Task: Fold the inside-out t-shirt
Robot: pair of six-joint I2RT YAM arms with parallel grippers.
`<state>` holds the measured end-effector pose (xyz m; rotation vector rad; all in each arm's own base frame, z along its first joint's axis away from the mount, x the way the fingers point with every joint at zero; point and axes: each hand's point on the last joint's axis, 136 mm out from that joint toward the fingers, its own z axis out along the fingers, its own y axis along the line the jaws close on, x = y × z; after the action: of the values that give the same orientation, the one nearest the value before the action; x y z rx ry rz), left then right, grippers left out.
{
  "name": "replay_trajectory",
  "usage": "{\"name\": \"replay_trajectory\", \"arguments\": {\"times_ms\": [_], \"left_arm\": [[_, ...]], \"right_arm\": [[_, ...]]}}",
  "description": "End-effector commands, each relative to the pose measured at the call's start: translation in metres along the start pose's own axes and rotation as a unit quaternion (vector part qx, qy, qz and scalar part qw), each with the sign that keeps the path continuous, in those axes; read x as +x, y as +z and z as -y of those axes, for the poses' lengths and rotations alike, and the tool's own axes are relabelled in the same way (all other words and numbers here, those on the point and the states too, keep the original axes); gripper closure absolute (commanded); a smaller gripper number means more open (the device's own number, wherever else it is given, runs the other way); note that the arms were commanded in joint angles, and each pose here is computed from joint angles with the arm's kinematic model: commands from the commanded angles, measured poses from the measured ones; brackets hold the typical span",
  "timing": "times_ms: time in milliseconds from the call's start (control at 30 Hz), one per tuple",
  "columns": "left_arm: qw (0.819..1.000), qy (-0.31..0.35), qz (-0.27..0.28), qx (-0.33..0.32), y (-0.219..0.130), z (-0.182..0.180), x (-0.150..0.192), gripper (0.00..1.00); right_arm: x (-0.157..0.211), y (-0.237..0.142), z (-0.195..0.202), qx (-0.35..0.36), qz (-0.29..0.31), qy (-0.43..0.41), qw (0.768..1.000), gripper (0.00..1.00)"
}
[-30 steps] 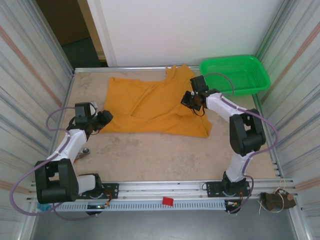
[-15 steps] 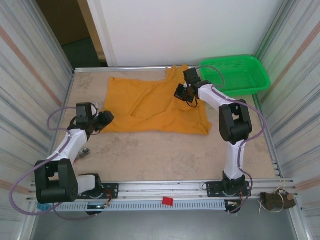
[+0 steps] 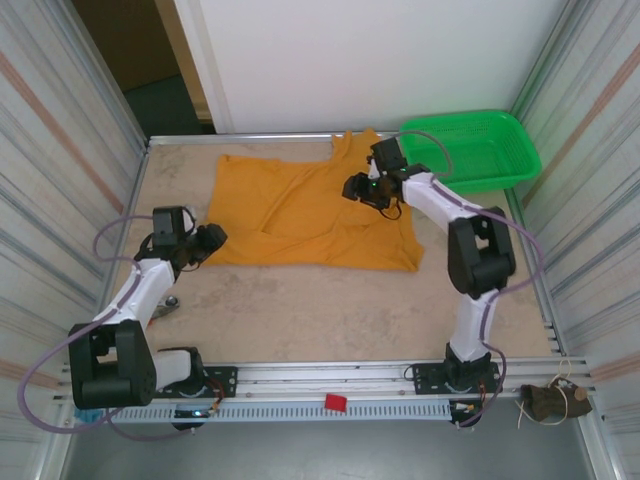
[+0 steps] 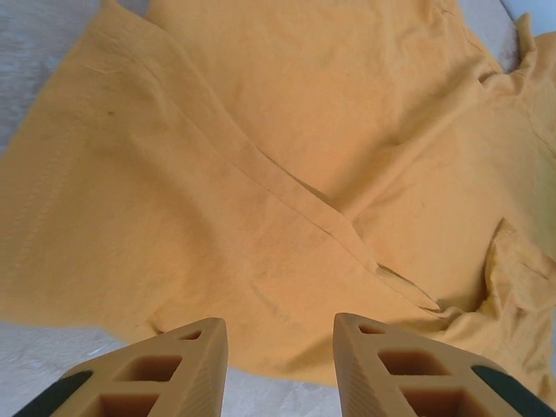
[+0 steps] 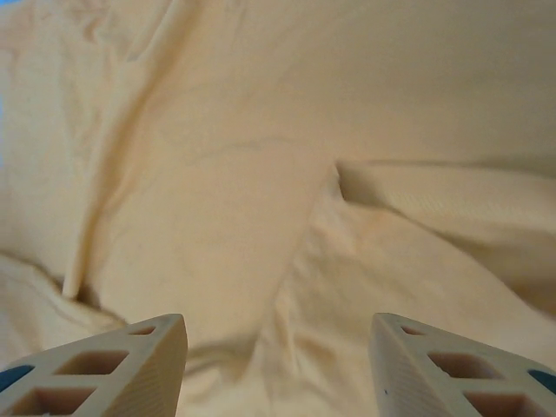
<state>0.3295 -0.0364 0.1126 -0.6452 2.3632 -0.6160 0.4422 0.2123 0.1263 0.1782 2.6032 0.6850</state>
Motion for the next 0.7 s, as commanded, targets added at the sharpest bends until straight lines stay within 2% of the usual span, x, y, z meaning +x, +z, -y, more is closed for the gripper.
{"name": "replay_trajectory", "arguments": {"times_ms": [0,167,267,533,667], "left_arm": [[0.998,-0.008,0.022,-0.055,-0.012,-0.018,-0.005,0.63],[0.992,-0.049,0.038,-0.106,-0.017,-0.056,0.002,0.60],[0.990,-0.063,0.046,-0.121,-0.016,-0.072,0.002,0.57],[0.991,-0.072,-0.005,-0.116,0.013,-0.086,0.003,0.56],[0.991,-0.080,-0.006,-0.110,0.020,-0.087,0.000,0.56]], "right_arm": [[0.018,-0.049,0.036,0.041,0.018,0.011,0.999,0.41],[0.071,-0.077,0.101,0.110,0.012,0.057,0.992,0.35],[0.089,-0.085,0.126,0.136,0.012,0.071,0.988,0.32],[0.114,-0.076,0.148,0.162,-0.013,0.071,0.984,0.32],[0.124,-0.063,0.151,0.151,-0.028,0.080,0.985,0.39]]}}
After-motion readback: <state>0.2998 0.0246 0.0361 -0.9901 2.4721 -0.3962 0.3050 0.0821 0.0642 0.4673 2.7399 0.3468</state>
